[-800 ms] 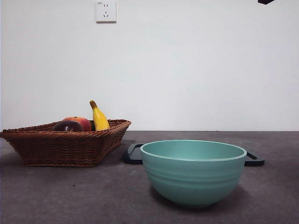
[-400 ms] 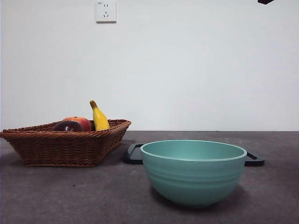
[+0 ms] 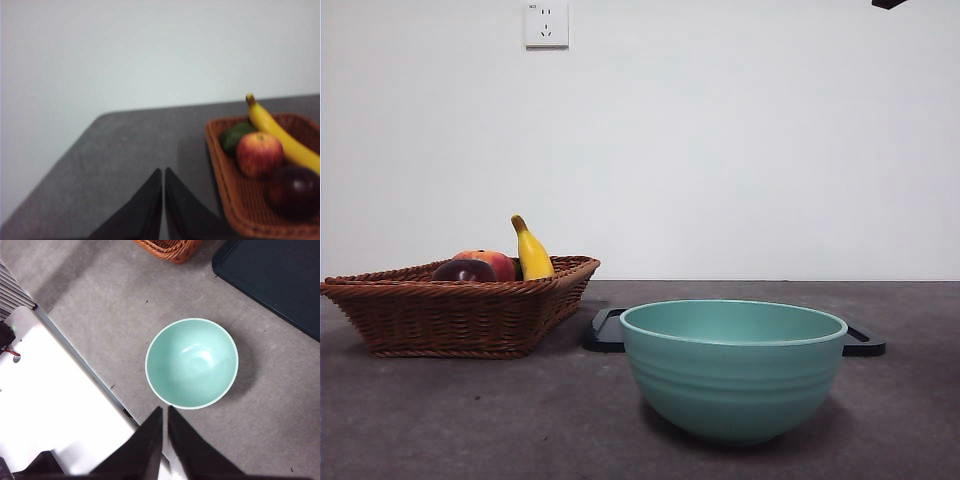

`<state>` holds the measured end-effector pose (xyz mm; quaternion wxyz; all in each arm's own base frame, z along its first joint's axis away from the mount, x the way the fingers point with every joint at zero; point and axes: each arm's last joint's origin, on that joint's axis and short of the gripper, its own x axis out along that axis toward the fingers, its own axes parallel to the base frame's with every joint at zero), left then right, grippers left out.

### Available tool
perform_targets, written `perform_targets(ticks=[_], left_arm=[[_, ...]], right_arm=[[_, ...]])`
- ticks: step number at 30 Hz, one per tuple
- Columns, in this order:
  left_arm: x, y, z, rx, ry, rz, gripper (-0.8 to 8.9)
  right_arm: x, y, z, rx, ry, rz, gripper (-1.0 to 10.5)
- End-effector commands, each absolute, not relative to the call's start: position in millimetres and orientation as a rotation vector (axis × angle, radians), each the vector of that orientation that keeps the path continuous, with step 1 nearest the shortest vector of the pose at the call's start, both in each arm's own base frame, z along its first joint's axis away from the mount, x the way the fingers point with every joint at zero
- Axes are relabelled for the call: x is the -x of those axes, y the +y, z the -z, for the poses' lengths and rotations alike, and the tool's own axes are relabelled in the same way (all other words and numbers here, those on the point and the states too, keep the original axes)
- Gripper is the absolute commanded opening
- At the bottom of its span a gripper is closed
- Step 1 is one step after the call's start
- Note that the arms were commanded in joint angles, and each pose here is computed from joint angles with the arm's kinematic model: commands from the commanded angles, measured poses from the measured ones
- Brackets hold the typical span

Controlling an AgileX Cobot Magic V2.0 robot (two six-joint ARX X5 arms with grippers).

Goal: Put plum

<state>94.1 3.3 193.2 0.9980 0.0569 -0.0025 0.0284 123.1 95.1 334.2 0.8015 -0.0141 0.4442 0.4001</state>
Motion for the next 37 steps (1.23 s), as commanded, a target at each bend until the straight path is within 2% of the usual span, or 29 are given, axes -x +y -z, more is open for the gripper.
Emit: perform_targets(ticks=[1, 17, 37], left_arm=[[-94.2, 3.6, -186.0, -0.109, 0.018, -0.062, 0.07], [-95.5, 3.6, -148.5, -0.112, 0.188, -0.053, 0.07], [-95.5, 3.6, -148.9, -0.112, 0.185, -0.053, 0.07]], right_arm=[[-123.9, 97.6, -338.1, 0.042, 0.931, -0.877, 0.1], [-123.9, 97.6, -338.1, 0.042, 0.931, -0.877, 0.1], [-123.9, 97.6, -338.1, 0.042, 0.931, -0.877, 0.1]])
